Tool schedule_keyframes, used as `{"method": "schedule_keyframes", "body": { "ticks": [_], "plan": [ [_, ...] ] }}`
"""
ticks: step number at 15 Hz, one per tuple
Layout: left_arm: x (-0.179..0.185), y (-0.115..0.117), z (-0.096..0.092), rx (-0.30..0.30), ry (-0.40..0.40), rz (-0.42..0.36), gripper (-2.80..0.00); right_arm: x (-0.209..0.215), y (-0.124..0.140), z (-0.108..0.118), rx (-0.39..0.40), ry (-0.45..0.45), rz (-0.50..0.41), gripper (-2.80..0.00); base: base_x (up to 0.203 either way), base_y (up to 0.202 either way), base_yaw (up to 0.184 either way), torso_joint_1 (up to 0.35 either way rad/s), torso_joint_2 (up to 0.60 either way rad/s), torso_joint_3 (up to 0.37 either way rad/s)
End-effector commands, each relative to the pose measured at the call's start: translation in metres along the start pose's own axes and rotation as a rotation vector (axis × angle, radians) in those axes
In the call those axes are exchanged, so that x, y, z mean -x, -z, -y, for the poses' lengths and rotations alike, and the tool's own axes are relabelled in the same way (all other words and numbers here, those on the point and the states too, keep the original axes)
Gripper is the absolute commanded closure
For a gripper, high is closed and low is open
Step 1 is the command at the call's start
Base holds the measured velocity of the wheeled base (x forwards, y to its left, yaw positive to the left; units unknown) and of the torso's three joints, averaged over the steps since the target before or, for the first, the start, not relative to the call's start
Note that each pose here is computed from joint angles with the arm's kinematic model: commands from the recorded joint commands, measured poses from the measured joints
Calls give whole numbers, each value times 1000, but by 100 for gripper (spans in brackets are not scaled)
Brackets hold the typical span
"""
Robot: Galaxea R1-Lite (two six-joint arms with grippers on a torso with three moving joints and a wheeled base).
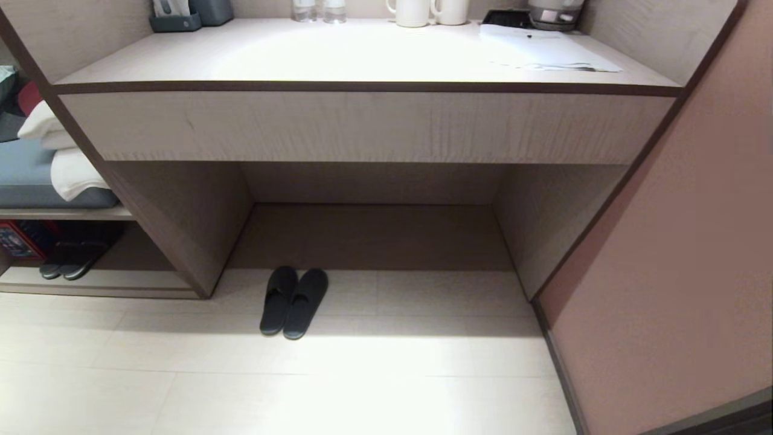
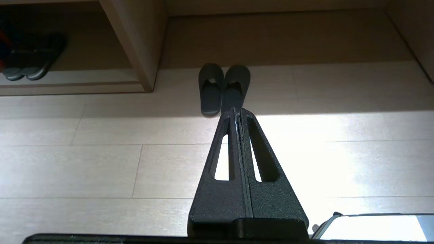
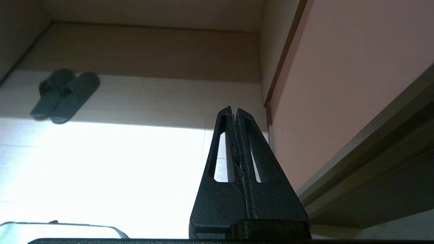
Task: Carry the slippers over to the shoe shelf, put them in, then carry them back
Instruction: Pick up the slippers on the floor
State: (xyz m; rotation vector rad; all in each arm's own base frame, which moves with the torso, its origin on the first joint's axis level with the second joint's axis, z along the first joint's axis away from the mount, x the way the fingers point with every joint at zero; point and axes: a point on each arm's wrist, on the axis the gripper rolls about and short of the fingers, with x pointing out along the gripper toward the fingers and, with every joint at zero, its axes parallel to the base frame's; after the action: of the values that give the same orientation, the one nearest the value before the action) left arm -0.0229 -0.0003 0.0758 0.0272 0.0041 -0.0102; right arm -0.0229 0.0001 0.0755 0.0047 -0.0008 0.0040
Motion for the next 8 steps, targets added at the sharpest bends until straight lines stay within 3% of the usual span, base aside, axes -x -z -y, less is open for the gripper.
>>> {"method": "schedule_keyframes", "body": {
  "ticks": [1, 8],
  "plan": [
    [0, 0, 0, 0, -1, -2, 0, 0, 0, 0, 0, -2, 1, 0, 0, 0, 0, 2, 4, -196],
    [0, 0, 0, 0, 1, -2, 0, 0, 0, 0, 0, -1, 1, 0, 0, 0, 0, 2, 2, -198]
  ]
}}
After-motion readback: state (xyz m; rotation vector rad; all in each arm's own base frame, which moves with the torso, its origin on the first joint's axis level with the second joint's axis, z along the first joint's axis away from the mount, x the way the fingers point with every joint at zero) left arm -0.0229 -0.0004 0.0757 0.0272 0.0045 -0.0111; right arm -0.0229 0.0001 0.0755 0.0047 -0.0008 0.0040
